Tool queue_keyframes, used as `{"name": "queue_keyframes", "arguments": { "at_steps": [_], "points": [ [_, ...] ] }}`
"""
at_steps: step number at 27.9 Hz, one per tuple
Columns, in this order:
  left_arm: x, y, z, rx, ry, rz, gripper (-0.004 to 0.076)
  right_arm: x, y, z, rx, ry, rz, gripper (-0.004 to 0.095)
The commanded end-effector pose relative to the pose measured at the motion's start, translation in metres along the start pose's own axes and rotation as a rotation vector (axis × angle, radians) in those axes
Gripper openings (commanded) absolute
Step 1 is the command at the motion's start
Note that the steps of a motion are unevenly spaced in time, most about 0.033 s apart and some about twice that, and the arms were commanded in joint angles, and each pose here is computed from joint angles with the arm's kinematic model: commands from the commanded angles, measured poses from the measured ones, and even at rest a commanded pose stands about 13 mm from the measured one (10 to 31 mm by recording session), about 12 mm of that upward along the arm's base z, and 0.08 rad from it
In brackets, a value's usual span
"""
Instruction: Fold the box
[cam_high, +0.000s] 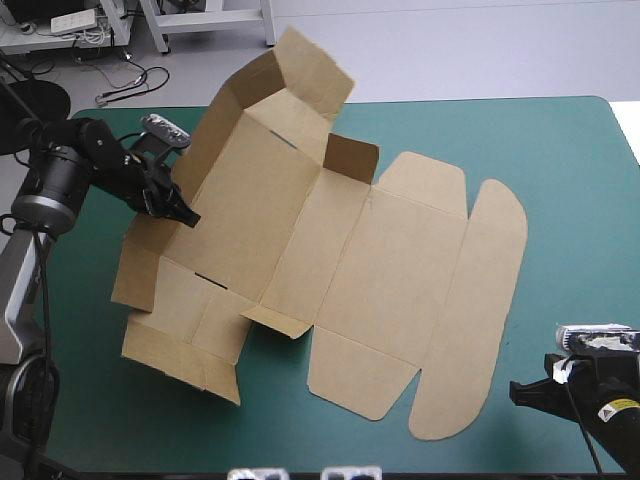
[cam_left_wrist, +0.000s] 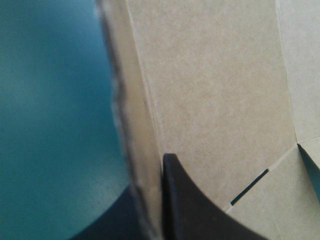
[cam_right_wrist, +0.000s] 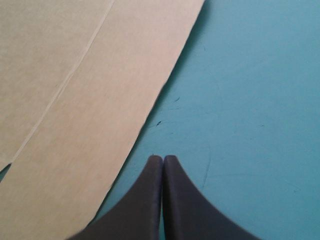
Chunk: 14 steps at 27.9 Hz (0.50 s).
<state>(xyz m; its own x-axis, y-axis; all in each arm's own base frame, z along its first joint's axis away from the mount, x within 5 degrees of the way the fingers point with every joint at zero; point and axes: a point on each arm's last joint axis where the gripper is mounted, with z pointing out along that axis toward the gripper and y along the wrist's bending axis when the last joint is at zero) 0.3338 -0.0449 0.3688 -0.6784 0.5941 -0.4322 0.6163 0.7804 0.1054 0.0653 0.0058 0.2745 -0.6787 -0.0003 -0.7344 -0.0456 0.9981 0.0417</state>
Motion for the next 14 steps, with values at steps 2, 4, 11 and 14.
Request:
{"name": "queue_keyframes", "arguments": {
  "at_steps": [2, 4, 11, 14],
  "points": [
    [-0.029, -0.028, -0.041, -0.143, -0.116, 0.231, -0.0010, -0.011, 0.000, -0.005, 0.002, -0.071, 0.001, -0.0015],
    [-0.038, -0.039, -0.041, -0.170, -0.141, 0.329, -0.0010, -0.011, 0.000, -0.005, 0.001, -0.071, 0.002, -0.0015],
    [-0.067, -0.087, -0.043, -0.250, -0.267, 0.642, -0.0010, -0.011, 0.000, -0.005, 0.001, -0.071, 0.002, -0.0015],
    [-0.079, -0.111, -0.046, -0.305, -0.322, 0.819, -0.0010, -0.011, 0.000, -0.005, 0.001, -0.071, 0.002, -0.0015]
  ]
}}
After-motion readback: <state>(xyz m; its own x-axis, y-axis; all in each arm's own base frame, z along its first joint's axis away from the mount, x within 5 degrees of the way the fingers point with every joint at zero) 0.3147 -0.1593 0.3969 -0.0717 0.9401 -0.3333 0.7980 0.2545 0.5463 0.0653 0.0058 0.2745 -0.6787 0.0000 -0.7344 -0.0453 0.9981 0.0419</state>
